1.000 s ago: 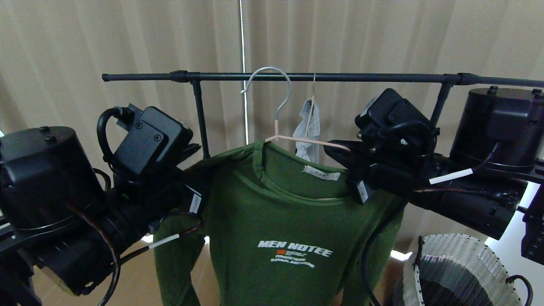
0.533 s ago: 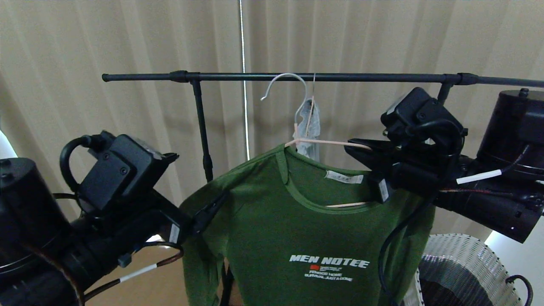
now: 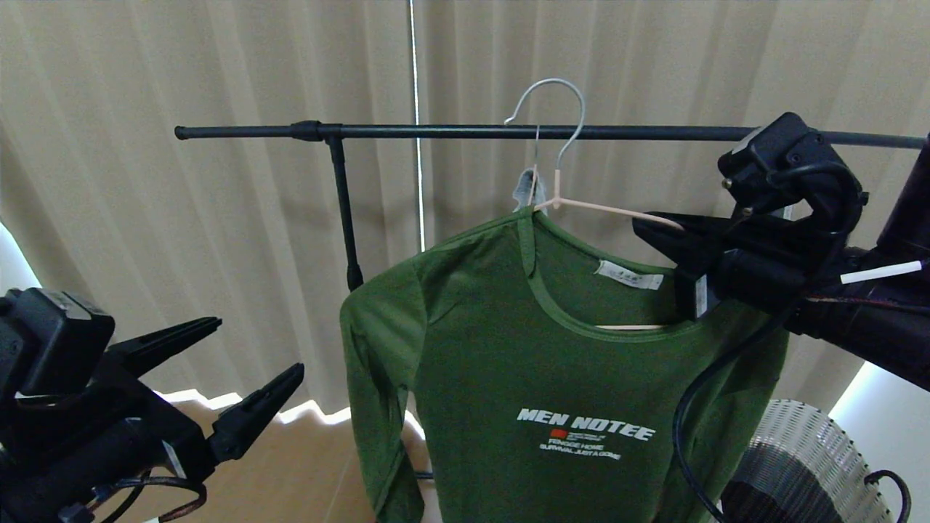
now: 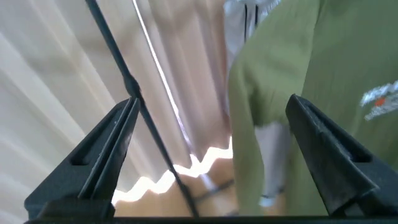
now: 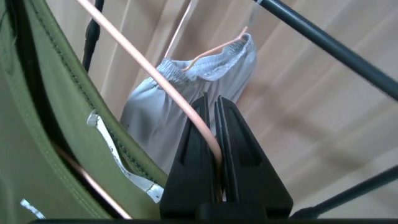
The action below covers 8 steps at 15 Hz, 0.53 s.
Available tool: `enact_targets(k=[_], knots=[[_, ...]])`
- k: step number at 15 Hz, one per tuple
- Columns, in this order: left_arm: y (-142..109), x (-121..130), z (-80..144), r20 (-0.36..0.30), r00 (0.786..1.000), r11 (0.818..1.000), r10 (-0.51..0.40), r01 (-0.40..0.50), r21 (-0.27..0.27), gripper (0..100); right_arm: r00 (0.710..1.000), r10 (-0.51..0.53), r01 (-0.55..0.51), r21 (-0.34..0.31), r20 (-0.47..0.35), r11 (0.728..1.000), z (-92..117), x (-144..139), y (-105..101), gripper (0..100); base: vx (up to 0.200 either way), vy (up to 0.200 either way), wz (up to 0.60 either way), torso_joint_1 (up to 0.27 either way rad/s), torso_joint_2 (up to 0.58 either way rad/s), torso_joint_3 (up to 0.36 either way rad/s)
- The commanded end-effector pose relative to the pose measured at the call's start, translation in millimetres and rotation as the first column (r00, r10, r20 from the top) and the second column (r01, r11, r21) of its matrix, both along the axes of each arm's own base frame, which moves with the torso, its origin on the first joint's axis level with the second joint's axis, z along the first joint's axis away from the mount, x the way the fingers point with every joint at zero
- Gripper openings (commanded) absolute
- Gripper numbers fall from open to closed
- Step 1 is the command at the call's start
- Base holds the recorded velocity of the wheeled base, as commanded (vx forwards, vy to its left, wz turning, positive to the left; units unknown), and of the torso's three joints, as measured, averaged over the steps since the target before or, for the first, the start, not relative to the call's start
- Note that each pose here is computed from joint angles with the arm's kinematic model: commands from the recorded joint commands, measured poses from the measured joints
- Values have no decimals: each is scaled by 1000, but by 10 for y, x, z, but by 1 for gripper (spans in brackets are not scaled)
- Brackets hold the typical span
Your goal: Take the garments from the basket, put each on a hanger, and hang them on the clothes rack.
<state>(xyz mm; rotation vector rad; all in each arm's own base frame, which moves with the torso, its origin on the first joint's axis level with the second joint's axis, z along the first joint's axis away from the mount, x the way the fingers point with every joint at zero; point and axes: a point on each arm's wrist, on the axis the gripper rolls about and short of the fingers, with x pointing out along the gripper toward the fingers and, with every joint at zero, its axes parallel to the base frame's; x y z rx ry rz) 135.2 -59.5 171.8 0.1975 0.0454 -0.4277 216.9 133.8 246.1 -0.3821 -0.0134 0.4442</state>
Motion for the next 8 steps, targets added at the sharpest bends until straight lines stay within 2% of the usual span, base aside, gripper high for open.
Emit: enact_targets(k=[1, 3, 8], knots=[[48, -31, -48, -11, 1000, 1000, 20, -20, 2, 100, 1000, -1, 1, 11, 13, 1000, 41, -16, -13, 0, 0, 0, 0, 0, 0, 0], [49, -47, -42, -5, 1000, 1000, -10, 10, 0, 100, 999, 3, -4, 34, 50, 999, 168, -104, -63, 0, 0, 0, 0, 0, 0, 0], [32, -48, -58, -23, 995, 995, -97, 97, -17, 100, 998, 11, -16, 66, 66, 998, 220, -162, -97, 0, 0, 0, 0, 0, 0, 0]])
